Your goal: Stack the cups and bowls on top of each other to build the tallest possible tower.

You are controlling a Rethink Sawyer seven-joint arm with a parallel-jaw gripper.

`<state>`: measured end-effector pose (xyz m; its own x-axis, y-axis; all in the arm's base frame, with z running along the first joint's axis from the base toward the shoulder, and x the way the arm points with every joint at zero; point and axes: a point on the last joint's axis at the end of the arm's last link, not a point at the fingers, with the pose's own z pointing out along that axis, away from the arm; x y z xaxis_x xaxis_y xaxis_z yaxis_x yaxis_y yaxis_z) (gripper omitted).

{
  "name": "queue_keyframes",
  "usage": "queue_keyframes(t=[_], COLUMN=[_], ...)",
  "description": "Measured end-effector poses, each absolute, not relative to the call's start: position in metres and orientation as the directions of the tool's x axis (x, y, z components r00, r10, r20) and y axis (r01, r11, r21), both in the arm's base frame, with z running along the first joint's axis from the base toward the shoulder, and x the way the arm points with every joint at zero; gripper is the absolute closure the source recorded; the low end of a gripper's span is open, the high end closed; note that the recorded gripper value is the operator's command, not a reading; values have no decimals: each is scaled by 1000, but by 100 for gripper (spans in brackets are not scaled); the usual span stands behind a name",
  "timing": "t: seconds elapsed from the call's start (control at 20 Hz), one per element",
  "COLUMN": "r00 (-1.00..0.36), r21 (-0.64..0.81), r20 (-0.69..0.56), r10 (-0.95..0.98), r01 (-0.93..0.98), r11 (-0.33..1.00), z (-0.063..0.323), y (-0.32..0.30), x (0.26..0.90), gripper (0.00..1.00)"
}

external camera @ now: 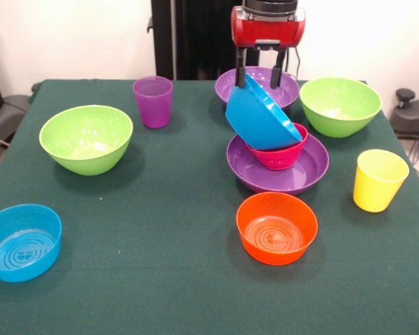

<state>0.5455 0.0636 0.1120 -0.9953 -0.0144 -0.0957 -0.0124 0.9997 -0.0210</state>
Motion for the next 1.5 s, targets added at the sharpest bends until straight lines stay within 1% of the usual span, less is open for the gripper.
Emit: queue_keyframes(t=[0.5, 0.55, 1.0, 1.5], r00=[-994, -993, -994, -993], r21=[-18, -18, -9, -10], r20=[-112, -117, -110, -116], r10=[15, 20, 20, 16], r01=[17, 22, 21, 17], r11=[1000, 1000, 1000, 1000], z=[102, 101, 88, 91], y=[48, 45, 47, 49], x=[548, 549, 547, 548], gripper=[0, 100, 100, 100])
